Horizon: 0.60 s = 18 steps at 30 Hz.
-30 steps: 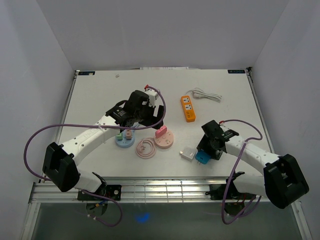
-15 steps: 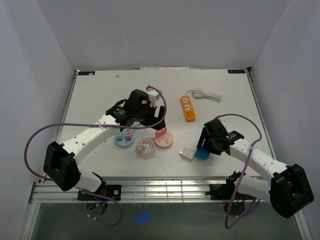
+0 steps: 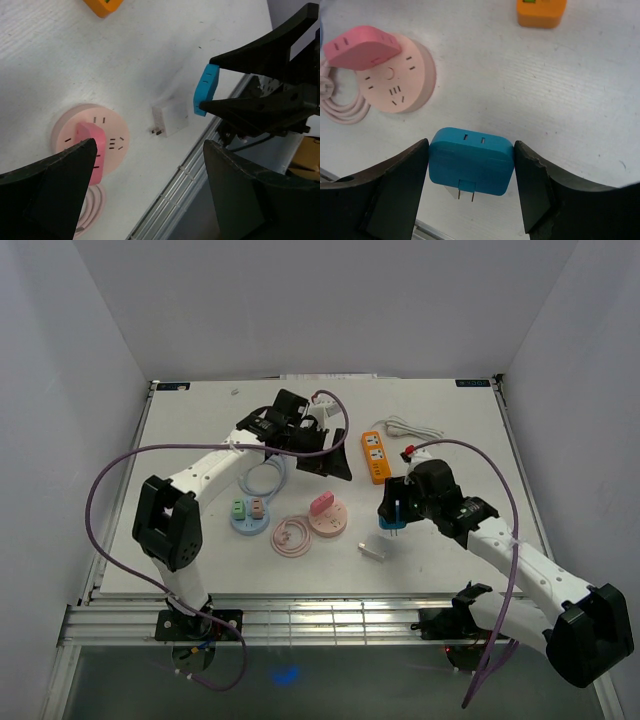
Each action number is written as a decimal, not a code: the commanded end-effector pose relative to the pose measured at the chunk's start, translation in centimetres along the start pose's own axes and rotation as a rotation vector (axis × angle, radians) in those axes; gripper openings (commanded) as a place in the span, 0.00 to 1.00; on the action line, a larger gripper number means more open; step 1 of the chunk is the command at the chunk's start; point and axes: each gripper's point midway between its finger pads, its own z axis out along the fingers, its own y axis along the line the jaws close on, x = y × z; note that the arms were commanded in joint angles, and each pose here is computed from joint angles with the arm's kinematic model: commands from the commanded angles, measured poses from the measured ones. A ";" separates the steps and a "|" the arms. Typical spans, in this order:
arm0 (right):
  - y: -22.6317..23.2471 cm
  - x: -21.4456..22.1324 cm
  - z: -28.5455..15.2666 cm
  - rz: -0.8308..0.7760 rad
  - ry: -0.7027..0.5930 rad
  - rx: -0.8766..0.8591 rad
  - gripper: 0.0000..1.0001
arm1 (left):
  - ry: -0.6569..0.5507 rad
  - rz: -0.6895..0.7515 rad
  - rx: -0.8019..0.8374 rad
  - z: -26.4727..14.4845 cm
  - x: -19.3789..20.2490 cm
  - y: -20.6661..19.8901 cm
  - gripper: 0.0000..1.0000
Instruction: Insert the plug
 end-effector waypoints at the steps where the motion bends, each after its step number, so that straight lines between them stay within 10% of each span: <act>1: 4.0 -5.8 -1.7 -0.180 -0.174 -0.179 0.54 | 0.039 -0.013 0.221 -1.3 -1.0 -4.6 0.98; 18: 10.9 -10.3 -3.8 -0.473 -0.280 -0.439 0.51 | 0.220 -0.148 0.492 -0.4 0.8 -7.8 0.98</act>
